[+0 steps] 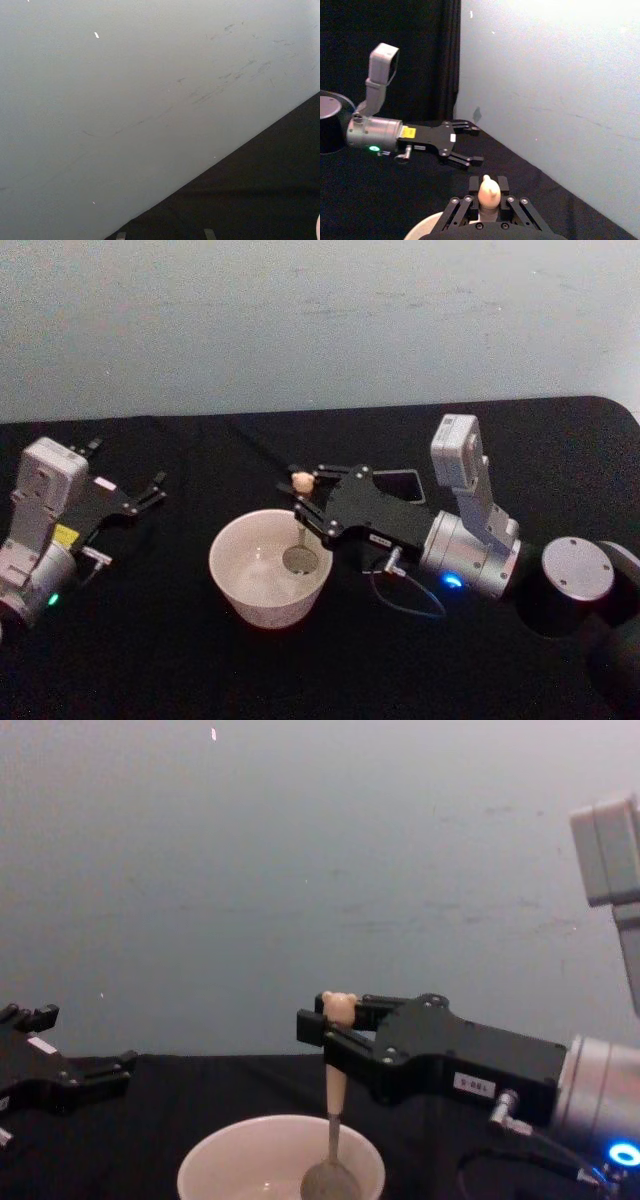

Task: Pick up the stirring spoon with one hand, stir inside the cup, then place it back in its original position.

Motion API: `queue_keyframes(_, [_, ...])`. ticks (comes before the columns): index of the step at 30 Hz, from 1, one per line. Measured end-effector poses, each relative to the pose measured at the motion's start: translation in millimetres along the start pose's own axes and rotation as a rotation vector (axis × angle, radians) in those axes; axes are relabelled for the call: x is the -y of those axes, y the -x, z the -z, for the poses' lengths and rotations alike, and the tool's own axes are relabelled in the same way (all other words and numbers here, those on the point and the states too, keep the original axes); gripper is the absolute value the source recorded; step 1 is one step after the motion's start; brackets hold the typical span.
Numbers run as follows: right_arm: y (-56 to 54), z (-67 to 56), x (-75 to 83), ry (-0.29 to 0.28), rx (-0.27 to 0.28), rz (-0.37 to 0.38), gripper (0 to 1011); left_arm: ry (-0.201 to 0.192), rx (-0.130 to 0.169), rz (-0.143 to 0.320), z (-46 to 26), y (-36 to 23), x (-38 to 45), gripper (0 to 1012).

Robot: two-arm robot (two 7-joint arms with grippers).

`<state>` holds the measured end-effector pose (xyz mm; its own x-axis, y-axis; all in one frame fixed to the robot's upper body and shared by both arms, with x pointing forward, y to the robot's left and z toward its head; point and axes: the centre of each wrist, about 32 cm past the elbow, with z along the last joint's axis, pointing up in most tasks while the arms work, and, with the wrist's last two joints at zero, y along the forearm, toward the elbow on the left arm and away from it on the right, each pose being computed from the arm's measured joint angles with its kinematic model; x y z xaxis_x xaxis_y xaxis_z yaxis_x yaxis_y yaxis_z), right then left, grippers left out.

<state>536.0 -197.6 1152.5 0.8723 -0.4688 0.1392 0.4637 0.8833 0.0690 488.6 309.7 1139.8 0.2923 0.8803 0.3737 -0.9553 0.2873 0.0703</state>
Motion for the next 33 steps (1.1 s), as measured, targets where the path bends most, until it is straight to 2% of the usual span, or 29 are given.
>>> queue_keyframes(9, [13.8, -0.5, 3.5, 0.001, -0.024, -0.056, 214, 0.0, 0.0, 0.0, 0.0, 0.0, 0.0, 1001])
queue_keyframes(16, [21.3, 0.6, -7.2, -0.004, -0.033, -0.101, 214, 0.0, 0.0, 0.0, 0.0, 0.0, 0.0, 1001])
queue_keyframes(24, [16.7, 2.3, -23.6, -0.009, -0.03, -0.101, 214, 0.0, 0.0, 0.0, 0.0, 0.0, 0.0, 1001])
queue_keyframes(33, [3.9, 2.5, -38.9, -0.015, -0.003, -0.06, 214, 0.0, 0.0, 0.0, 0.0, 0.0, 0.0, 1002])
